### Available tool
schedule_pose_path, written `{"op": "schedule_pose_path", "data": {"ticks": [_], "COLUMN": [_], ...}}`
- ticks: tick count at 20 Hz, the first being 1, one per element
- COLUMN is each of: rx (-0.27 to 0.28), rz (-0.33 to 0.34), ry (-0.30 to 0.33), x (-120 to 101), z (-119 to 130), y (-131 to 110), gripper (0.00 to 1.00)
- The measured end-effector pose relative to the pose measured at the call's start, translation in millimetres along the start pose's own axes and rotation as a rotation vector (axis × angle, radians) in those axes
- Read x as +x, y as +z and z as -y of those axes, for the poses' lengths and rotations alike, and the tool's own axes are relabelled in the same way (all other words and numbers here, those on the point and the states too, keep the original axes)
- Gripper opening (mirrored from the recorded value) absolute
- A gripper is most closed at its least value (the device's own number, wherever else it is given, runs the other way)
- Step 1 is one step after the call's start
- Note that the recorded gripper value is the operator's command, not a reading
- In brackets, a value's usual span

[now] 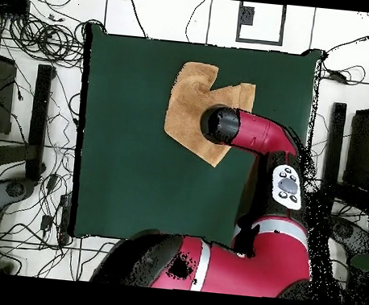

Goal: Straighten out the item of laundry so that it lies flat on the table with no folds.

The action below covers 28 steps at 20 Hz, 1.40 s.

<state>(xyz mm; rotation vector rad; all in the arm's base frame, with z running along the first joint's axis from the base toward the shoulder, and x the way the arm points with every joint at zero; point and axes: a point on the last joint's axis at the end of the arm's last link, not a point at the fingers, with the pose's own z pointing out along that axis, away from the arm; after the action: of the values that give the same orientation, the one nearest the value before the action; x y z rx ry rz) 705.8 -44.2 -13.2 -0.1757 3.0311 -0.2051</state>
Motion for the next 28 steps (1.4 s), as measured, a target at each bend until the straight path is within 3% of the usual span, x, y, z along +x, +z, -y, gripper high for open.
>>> {"op": "schedule_pose_path", "data": {"ticks": [6,12,22,28], "rx": [-0.006,-0.004,0.009,-0.006], "rz": [-0.008,0.001,0.027,-0.006], "ry": [0.002,-0.003,-0.007,0.01], "x": [2.8,-0.6,-26.8,-32.6], "z": [-3.5,-7.8,-1.3,0.9], "y": [6.4,35.0,38.2,38.4], "gripper": [0.0,0.0,0.0,0.0]}}
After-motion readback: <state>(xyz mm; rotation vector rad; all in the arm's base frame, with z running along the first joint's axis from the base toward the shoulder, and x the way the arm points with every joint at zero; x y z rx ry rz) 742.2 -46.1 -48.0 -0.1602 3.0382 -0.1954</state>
